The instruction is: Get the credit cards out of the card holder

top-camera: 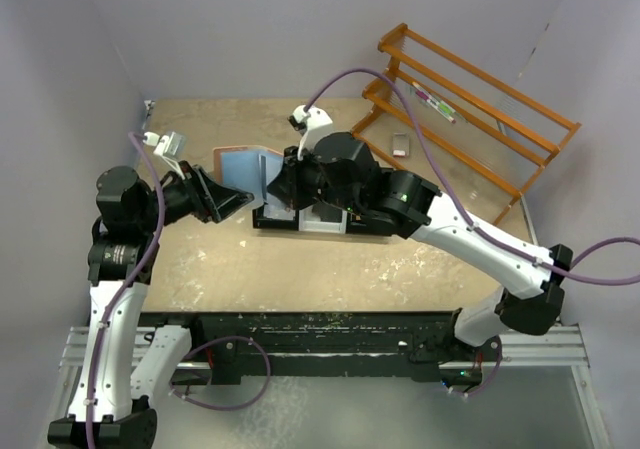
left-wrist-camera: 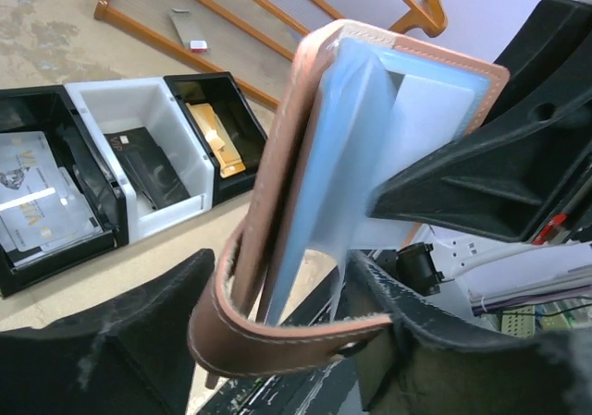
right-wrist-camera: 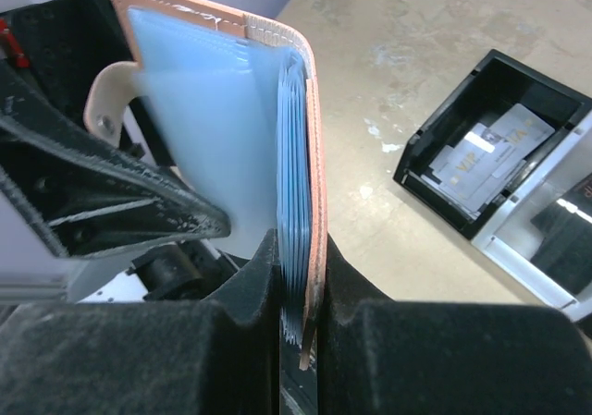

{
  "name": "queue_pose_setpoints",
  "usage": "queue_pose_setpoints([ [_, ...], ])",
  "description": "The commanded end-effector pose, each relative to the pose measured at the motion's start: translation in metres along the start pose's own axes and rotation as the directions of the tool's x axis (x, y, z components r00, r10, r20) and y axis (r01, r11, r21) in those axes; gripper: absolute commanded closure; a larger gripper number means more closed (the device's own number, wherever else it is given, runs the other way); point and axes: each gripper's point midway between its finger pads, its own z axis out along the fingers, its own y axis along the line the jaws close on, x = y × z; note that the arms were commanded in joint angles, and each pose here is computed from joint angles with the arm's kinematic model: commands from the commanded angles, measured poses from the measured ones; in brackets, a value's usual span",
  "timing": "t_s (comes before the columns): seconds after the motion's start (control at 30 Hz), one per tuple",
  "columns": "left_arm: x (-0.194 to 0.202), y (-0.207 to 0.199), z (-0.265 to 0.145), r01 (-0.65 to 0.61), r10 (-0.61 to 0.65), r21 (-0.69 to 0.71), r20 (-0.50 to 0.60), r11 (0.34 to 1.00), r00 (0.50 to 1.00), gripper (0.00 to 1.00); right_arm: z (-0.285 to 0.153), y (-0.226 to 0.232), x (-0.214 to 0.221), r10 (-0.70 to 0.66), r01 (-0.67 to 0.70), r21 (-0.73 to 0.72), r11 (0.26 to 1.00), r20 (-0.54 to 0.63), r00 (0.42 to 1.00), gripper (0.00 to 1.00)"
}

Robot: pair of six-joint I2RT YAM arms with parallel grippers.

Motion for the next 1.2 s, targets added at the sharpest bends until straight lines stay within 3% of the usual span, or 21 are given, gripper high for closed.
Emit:
queue_pose_setpoints([
  [0.0, -0.013, -0.019, -0.004, -0.032, 0.03, 0.052, 0.03, 0.998, 0.999, 0.45, -0.029, 0.029, -0.041, 0.065, -0.038, -0.197, 0.98, 0.132, 0.989, 1.0],
  [0.17, -0.016, -0.029, -0.006, -0.027, 0.025, 0.074, 0.033, 0.997, 0.999, 0.66, -0.041, 0.028, -0.04, 0.069, -0.028, -0.266, 0.963, 0.145, 0.987, 1.0],
  [0.3, -0.021, -0.041, -0.008, -0.041, 0.039, 0.118, 0.019, 0.992, 0.999, 0.77, -0.051, 0.025, -0.037, 0.071, -0.021, -0.314, 0.949, 0.147, 0.987, 1.0],
  [0.57, -0.017, -0.066, -0.013, 0.005, 0.005, 0.249, -0.037, 0.969, 0.999, 0.98, -0.066, 0.026, -0.034, 0.066, -0.001, -0.44, 0.898, 0.132, 0.989, 0.8],
  [0.9, -0.018, -0.081, -0.017, 0.052, -0.03, 0.315, -0.073, 0.948, 0.997, 1.0, -0.083, 0.017, -0.037, 0.107, -0.019, -0.542, 0.84, 0.132, 0.985, 0.55],
  [1.17, -0.019, -0.086, -0.019, 0.056, -0.029, 0.338, -0.083, 0.939, 0.996, 1.0, -0.096, 0.02, -0.037, 0.11, -0.004, -0.599, 0.801, 0.139, 0.984, 0.6],
])
